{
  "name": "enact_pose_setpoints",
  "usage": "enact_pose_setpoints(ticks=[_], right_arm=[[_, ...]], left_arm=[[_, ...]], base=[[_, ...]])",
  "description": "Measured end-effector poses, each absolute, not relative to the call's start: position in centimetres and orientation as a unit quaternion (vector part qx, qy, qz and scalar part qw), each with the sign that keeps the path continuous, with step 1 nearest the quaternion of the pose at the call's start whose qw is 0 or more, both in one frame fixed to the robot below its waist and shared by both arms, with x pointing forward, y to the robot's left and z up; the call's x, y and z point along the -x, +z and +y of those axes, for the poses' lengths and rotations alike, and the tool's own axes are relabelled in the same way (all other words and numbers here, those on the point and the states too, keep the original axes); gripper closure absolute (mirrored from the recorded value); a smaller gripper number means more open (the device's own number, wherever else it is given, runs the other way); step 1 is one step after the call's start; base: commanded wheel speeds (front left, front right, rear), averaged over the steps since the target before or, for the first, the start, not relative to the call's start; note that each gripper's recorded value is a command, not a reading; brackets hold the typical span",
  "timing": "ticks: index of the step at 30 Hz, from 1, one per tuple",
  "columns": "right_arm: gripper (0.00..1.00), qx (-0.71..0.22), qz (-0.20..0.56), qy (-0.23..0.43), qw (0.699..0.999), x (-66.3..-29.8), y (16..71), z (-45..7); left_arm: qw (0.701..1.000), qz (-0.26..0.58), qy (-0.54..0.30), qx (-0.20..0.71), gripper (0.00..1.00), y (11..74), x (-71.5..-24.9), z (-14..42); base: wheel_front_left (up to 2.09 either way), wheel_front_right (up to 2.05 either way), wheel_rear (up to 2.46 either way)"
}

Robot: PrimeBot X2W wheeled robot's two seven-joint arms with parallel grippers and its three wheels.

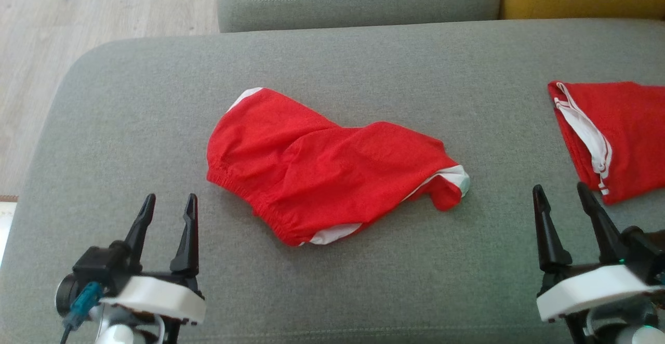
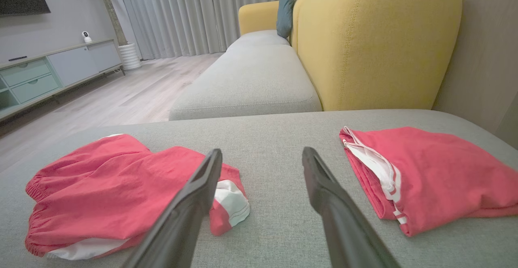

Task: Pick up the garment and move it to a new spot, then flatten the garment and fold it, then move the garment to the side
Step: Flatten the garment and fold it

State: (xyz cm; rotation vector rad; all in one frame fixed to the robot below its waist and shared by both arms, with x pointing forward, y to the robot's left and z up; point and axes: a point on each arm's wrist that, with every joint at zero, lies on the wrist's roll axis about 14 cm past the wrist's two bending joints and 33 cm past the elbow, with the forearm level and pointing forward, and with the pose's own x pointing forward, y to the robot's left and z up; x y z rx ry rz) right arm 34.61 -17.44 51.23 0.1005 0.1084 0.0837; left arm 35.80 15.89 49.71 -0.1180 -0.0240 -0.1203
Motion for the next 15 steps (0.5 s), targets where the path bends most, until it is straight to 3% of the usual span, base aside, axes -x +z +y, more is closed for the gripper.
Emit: enact_pose_setpoints(ticks=[10,15], right_arm=[[0.0,-0.055,0.061,0.043,0.996,-34.8,50.8,-17.3],[0.0,-0.056,0.073,0.043,0.995,-35.1,50.0,-17.2]], left_arm=[[0.997,-0.003,-0.066,0.045,0.0,49.2,-35.9,15.8],[0.992,0.031,-0.115,0.035,0.0,48.0,-36.3,13.2]], base=[[0.0,0.0,0.0],[0.0,0.0,0.0]])
